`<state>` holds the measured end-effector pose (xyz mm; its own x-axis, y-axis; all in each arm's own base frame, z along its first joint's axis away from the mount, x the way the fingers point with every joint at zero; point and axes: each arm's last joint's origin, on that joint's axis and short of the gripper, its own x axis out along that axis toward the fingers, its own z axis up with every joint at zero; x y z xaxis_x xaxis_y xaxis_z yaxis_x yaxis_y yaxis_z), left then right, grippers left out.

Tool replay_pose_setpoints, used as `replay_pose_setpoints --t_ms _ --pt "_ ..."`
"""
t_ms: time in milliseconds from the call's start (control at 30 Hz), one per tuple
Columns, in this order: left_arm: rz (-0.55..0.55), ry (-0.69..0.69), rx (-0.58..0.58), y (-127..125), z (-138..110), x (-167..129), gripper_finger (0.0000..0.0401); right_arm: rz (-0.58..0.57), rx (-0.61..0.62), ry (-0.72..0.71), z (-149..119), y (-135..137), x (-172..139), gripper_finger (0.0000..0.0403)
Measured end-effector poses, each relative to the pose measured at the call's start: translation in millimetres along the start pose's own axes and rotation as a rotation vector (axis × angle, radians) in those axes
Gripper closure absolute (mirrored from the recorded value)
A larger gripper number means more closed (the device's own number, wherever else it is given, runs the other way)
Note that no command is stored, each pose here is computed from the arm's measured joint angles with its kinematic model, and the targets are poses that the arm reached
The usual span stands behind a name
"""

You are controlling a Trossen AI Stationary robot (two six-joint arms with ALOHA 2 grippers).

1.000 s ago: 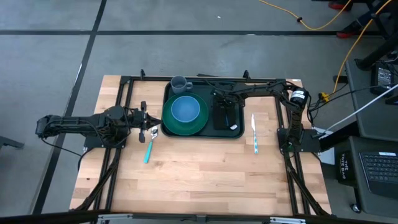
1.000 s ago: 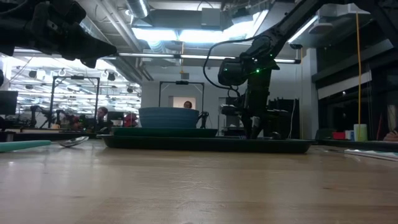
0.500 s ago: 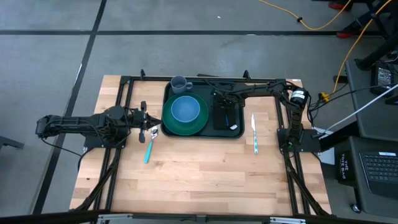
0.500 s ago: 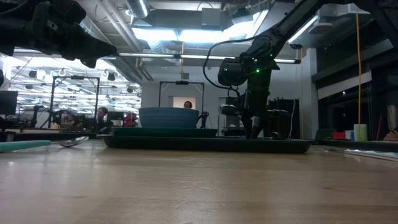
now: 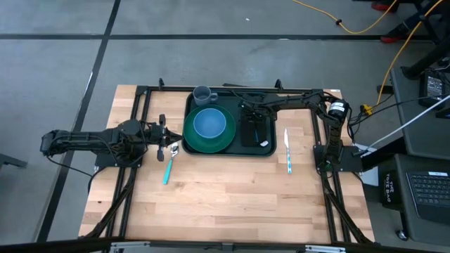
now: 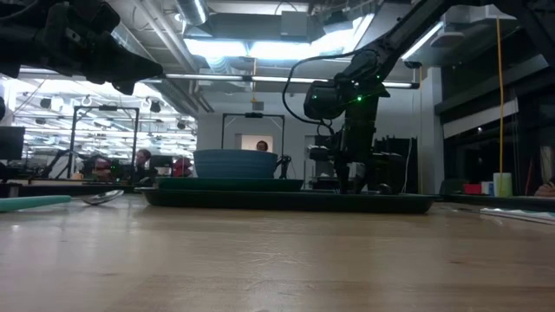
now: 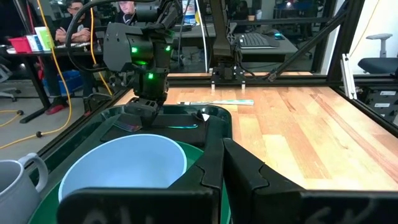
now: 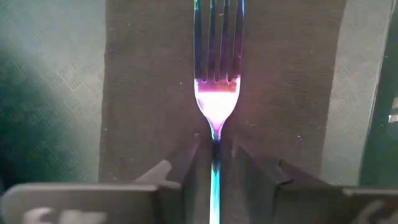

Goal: Set up tray
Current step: Put the green spoon on the black napkin to the left of the blue fork

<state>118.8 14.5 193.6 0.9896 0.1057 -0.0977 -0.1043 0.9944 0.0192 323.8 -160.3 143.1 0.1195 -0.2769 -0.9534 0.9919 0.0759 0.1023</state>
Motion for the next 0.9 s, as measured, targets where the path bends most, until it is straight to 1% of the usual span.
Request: replay_pose_setpoints --t_ms 100,200,333,433,567,633,733,800,900 --pt "0.000 0.000 0.000 0 0 0 0.0398 0.000 0.001 0.001 0 0 0 0.0276" --pt "0.000 0.000 0.000 0 0 0 0.0398 0.002 -0.002 0.004 0 0 0 0.0257" --pt "0.000 0.000 0.000 0 0 0 0.0398 0.006 -0.021 0.021 0 0 -1 0.0246" --pt "0.000 0.000 0.000 0 0 0 0.0398 -0.009 -0.055 0.030 3 4 -9 0.0245" --pt "0.001 0.000 0.000 0 0 0 0.0398 -0.027 -0.095 0.033 13 12 -28 0.0245" --pt "0.000 0.000 0.000 0 0 0 0.0398 -0.016 -0.120 0.003 20 19 -41 0.0245" --pt "0.000 0.000 0.000 0 0 0 0.0398 -0.035 -0.183 -0.052 24 29 -60 0.0245" --pt "0.001 0.000 0.000 0 0 0 0.0398 -0.032 -0.226 -0.102 23 38 -74 0.0245" --pt "0.000 0.000 0.000 0 0 0 0.0398 -0.038 -0.314 -0.153 14 50 -92 0.0245"
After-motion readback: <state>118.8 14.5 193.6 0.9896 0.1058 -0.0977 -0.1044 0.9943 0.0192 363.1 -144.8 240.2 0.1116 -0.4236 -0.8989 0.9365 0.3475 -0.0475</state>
